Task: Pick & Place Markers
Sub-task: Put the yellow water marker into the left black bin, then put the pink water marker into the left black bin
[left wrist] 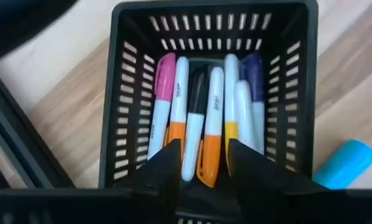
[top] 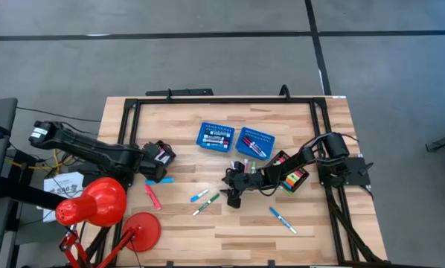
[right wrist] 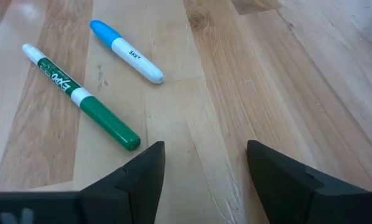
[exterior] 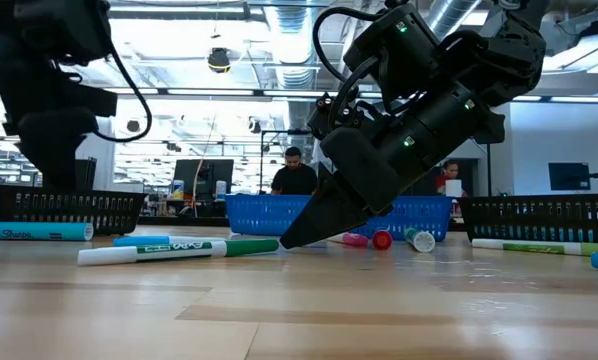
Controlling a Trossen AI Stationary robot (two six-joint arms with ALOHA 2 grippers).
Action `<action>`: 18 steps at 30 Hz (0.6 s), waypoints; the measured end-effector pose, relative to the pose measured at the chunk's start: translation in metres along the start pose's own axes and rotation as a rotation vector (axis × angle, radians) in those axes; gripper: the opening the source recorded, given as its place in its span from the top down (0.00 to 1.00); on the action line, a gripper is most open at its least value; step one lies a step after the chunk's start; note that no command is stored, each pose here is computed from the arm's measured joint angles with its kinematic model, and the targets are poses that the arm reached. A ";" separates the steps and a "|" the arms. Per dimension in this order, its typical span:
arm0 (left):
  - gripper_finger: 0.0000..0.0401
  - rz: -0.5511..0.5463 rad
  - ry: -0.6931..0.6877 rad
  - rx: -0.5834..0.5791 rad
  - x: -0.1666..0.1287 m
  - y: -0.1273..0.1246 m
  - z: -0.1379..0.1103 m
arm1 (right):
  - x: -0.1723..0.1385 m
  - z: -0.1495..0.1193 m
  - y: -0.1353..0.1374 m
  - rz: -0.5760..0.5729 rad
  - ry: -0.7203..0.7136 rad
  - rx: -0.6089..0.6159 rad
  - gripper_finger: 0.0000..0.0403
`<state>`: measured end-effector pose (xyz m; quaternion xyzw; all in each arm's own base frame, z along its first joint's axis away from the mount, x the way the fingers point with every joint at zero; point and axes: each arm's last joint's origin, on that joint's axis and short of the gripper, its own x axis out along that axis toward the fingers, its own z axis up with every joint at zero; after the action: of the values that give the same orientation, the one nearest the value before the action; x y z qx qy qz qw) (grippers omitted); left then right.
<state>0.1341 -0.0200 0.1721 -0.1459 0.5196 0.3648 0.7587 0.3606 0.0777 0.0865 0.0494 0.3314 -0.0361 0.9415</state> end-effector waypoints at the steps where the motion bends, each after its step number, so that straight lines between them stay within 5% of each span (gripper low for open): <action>1: 0.67 0.003 -0.005 0.000 0.001 -0.001 0.001 | 0.000 0.000 0.000 0.000 -0.002 0.000 0.46; 10: 0.70 -0.079 -0.095 -0.025 -0.019 -0.006 0.016 | -0.018 0.027 0.002 0.026 -0.039 0.008 0.49; 18: 0.74 -0.252 -0.372 0.046 -0.042 -0.020 0.042 | -0.053 0.041 -0.020 -0.153 0.085 0.178 0.53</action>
<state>0.1681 -0.0255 0.2243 -0.1223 0.3565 0.2760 0.8842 0.3429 0.0551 0.1500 0.1089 0.3691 -0.1351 0.9130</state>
